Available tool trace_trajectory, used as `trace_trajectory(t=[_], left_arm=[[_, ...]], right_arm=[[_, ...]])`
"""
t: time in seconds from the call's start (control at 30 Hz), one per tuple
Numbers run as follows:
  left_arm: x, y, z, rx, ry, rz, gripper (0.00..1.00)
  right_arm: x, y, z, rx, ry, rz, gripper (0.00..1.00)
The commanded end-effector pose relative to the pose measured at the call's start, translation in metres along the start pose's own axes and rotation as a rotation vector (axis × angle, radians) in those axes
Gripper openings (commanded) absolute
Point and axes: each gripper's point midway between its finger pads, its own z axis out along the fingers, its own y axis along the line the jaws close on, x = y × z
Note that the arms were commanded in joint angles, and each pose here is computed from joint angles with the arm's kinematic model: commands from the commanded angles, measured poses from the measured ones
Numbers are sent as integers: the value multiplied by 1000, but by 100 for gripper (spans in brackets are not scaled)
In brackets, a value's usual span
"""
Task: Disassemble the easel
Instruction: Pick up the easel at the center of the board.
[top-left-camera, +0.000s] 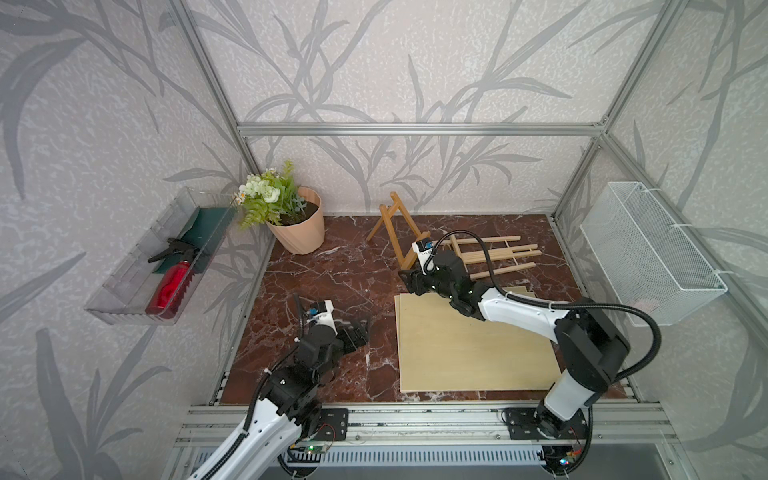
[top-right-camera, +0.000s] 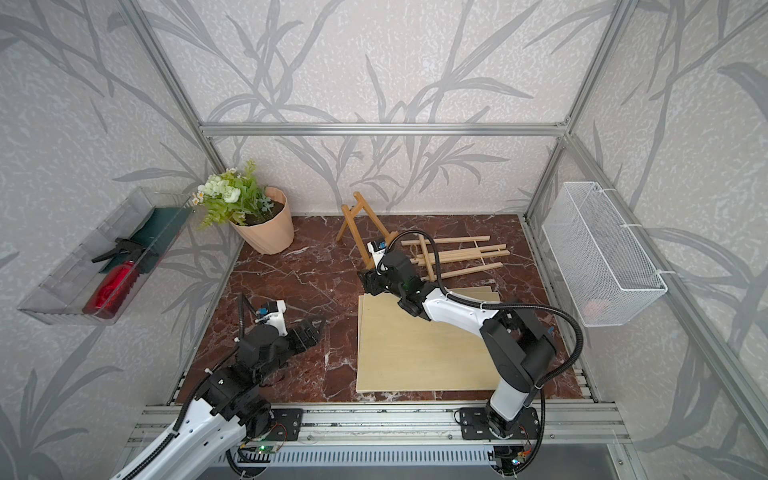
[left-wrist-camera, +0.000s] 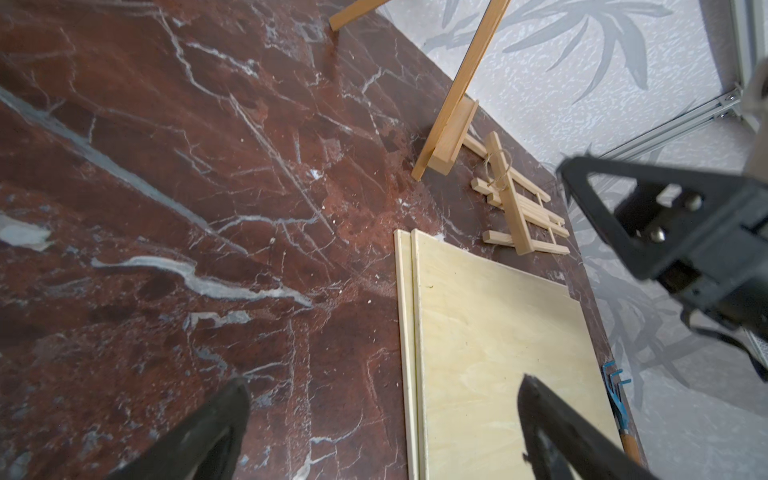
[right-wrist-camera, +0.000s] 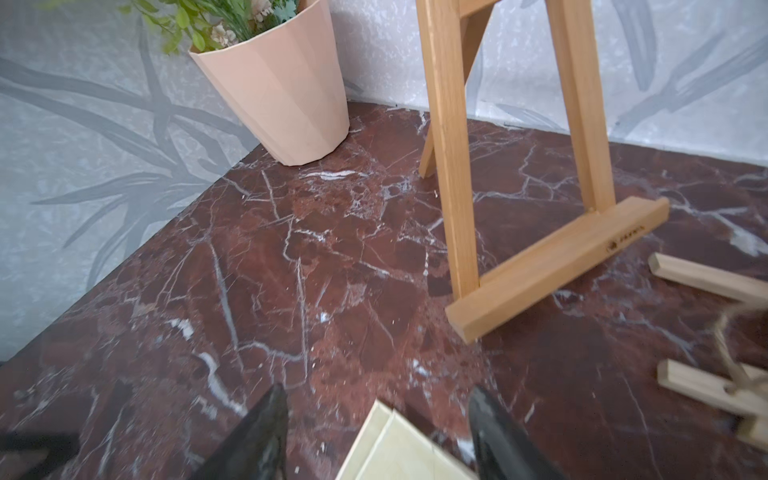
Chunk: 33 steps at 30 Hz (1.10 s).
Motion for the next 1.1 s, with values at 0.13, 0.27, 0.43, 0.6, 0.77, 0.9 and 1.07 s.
trace_trajectory(t=[0.13, 0.27, 0.43, 0.6, 0.77, 0.9, 1.07], left_arm=[[-2, 1, -3, -2, -13, -10, 99], [2, 2, 2, 7, -5, -17, 99], [6, 0, 9, 34, -1, -19, 99], [9, 6, 18, -8, 14, 10, 99], [12, 4, 24, -5, 38, 20, 99], [12, 6, 26, -24, 40, 32, 99], [10, 7, 26, -34, 33, 42, 99]], right_arm=[[-44, -14, 48, 4, -72, -103, 68], [-54, -34, 63, -40, -105, -56, 67], [-53, -47, 80, -95, -99, -33, 64], [-51, -38, 89, -181, -122, -53, 64], [-44, -44, 103, -167, -99, -50, 61], [-42, -50, 111, -144, -98, -55, 57], [-42, -53, 119, -149, -95, -43, 47]])
